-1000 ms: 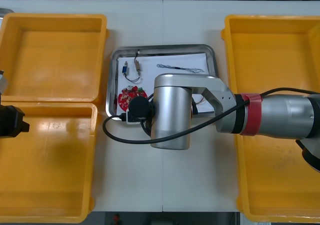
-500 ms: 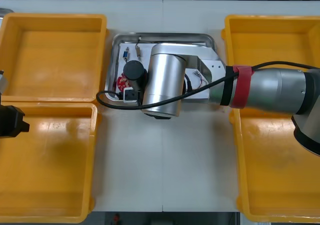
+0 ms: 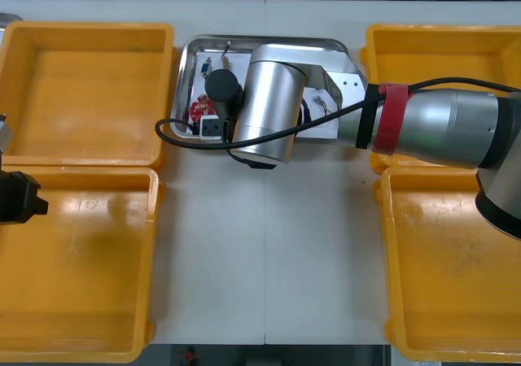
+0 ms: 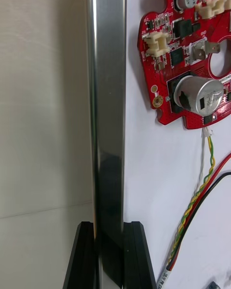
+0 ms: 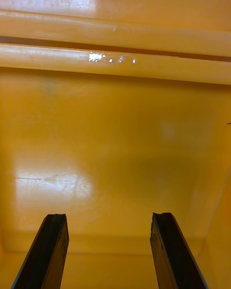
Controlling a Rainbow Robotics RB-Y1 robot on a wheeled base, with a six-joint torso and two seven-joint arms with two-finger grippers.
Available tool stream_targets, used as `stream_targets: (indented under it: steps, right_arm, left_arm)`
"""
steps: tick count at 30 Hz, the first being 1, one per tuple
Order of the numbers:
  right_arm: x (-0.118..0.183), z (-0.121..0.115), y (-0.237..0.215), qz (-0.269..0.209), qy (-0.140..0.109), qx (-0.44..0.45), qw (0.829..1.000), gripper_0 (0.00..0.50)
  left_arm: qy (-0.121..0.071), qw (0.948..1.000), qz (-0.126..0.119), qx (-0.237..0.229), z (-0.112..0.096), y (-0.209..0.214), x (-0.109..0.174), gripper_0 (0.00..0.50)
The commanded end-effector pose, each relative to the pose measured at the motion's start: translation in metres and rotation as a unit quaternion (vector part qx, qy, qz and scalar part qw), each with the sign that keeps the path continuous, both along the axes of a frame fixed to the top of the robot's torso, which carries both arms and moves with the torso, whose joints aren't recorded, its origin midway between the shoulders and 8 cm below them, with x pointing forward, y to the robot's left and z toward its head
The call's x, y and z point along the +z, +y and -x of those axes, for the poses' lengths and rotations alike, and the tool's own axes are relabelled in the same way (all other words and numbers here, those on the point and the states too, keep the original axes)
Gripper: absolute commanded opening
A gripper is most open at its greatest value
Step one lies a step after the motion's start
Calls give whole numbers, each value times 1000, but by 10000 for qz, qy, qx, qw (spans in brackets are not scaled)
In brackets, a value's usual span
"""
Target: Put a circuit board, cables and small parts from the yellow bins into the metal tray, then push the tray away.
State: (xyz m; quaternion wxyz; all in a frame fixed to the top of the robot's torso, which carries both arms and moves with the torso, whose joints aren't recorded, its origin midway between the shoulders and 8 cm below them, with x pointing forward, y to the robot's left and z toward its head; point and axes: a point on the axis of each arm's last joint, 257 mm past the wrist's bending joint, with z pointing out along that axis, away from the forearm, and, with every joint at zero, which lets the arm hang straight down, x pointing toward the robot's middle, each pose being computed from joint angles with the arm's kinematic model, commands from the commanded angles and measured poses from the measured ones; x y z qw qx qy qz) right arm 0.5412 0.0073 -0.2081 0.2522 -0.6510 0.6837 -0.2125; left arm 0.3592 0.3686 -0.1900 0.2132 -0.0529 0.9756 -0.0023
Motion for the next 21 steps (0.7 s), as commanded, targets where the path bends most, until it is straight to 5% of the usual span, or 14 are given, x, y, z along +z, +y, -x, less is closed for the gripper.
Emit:
stream_targets:
  steps: [1,21]
  right_arm:
    - [42,-16,31,-69,-346,361,9987,0]
    - [56,-64,34,-216,-790,550,9951,0]
  left_arm:
    - [-65,9981,-437,-420,5,15,13,500]
    - [-65,9981,-437,-420,5,15,13,500]
